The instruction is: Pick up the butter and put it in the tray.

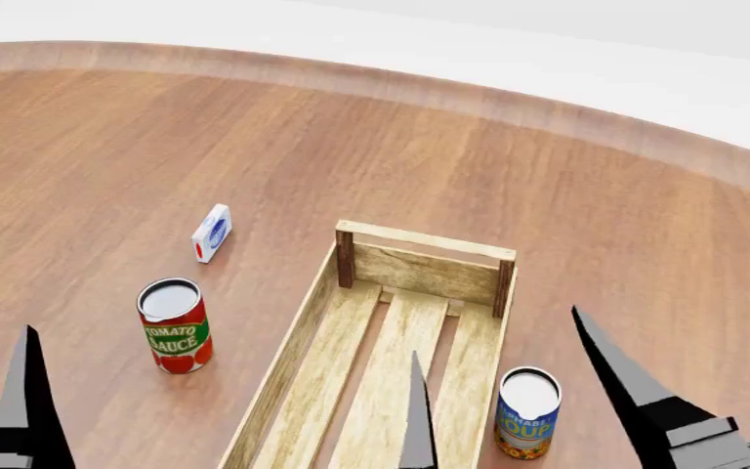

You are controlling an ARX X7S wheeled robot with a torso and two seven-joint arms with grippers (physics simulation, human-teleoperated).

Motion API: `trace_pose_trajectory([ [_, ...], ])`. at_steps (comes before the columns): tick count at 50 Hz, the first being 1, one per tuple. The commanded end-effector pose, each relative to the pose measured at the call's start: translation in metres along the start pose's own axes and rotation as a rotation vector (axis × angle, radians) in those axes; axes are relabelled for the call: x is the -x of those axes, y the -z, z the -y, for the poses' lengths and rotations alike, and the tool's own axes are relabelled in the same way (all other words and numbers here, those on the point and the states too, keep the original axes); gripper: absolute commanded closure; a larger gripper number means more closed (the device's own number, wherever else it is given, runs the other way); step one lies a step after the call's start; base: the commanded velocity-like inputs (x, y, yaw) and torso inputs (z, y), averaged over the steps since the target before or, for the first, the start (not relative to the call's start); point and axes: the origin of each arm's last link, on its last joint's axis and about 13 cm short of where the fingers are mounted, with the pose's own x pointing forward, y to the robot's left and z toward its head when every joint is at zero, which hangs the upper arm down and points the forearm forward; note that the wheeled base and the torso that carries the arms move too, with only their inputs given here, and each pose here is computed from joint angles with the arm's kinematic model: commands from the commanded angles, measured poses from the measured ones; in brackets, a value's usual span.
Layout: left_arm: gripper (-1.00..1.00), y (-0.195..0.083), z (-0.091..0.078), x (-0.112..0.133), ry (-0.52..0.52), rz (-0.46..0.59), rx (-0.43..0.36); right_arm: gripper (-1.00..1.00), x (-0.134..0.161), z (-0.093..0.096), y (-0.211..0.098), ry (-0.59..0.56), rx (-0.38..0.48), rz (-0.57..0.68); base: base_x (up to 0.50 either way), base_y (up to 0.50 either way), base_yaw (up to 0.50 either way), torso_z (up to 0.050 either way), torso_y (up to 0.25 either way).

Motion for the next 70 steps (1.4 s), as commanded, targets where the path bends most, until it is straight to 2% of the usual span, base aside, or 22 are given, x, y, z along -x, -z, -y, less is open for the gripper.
trace_pose_trajectory([
  [1,-1.0,-0.004,0.001,0.001,0.008,0.008,-0.004,-1.0,0.018,0.024,-0.007,-0.259,0.08,-0.064,0.0,0.0,0.0,0.0,0.0],
  [4,-1.0,-0.004,0.001,0.0,0.004,0.01,-0.005,-1.0,0.023,0.029,-0.005,-0.348,0.052,-0.112,0.0,0.0,0.0,0.0,0.0],
  [6,-1.0,-0.002,0.001,0.001,0.004,0.006,-0.006,-1.0,0.027,0.029,-0.002,-0.402,0.079,-0.157,0.0,0.0,0.0,0.0,0.0],
  [8,-1.0,-0.001,0.002,0.001,0.007,0.003,-0.008,-1.0,0.031,0.028,-0.001,-0.487,0.049,-0.182,0.0,0.0,0.0,0.0,0.0],
  [10,-1.0,-0.001,0.001,0.001,0.007,0.004,-0.007,-1.0,0.033,0.028,0.0,-0.529,0.012,-0.195,0.0,0.0,0.0,0.0,0.0],
  [14,-1.0,-0.001,0.001,0.0,0.003,0.004,-0.008,-1.0,0.036,0.029,0.006,-0.6,0.002,-0.259,0.0,0.0,0.0,0.0,0.0],
  [16,-1.0,0.001,0.0,0.001,0.001,0.001,-0.006,-1.0,0.036,0.029,0.009,-0.604,0.04,-0.262,0.0,0.0,0.0,0.0,0.0],
  [17,-1.0,0.002,0.0,0.0,0.001,-0.002,-0.01,-1.0,0.037,0.029,0.012,-0.615,0.013,-0.282,0.0,0.0,0.0,0.0,0.0],
  [22,-1.0,0.001,0.001,0.001,0.003,-0.004,-0.01,-1.0,0.038,0.029,0.018,-0.636,0.013,-0.326,0.0,0.0,0.0,0.0,0.0],
  [24,-1.0,0.003,0.001,0.001,0.005,-0.005,-0.01,-1.0,0.039,0.031,0.025,-0.583,0.027,-0.417,0.0,0.0,0.0,0.0,0.0],
  [31,-1.0,0.003,0.001,0.001,0.006,-0.006,-0.012,-1.0,0.038,0.035,0.034,-0.576,0.032,-0.491,0.0,0.0,0.0,0.0,0.0],
  [35,-1.0,0.003,0.001,0.0,0.003,-0.008,-0.011,-1.0,0.04,0.035,0.036,-0.631,-0.003,-0.571,0.0,0.0,0.0,0.0,0.0],
  [39,-1.0,0.001,-0.001,0.0,-0.002,-0.005,-0.006,-1.0,0.037,0.036,0.038,-0.675,-0.001,-0.624,0.0,0.0,0.0,0.0,0.0],
  [48,-1.0,0.001,-0.002,-0.001,-0.008,-0.006,-0.006,-1.0,0.038,0.037,0.033,-0.838,-0.022,-0.676,0.0,0.0,0.0,0.0,0.0],
  [50,-1.0,0.001,-0.002,0.0,-0.008,-0.005,-0.005,-1.0,0.043,0.035,0.03,-0.915,-0.06,-0.695,0.0,0.0,0.0,0.0,0.0],
  [53,-1.0,0.002,-0.002,0.0,-0.01,-0.005,-0.005,-1.0,0.045,0.035,0.028,-0.949,-0.089,-0.695,0.0,0.0,0.0,0.0,0.0],
  [54,-1.0,0.002,-0.002,0.0,-0.01,-0.006,-0.005,-1.0,0.046,0.035,0.029,-0.948,-0.083,-0.702,0.0,0.0,0.0,0.0,0.0],
  [55,-1.0,0.002,-0.002,0.0,-0.01,-0.006,-0.005,-1.0,0.046,0.035,0.03,-0.967,-0.133,-0.719,0.0,0.0,0.0,0.0,0.0],
  [56,-1.0,0.002,-0.002,0.0,-0.011,-0.006,-0.005,-1.0,0.045,0.036,0.029,-0.95,-0.104,-0.713,0.0,0.0,0.0,0.0,0.0],
  [70,-1.0,0.0,-0.002,-0.001,-0.014,-0.007,-0.003,-1.0,0.044,0.037,0.04,-0.95,-0.083,-0.78,0.0,0.0,0.0,0.0,0.0],
])
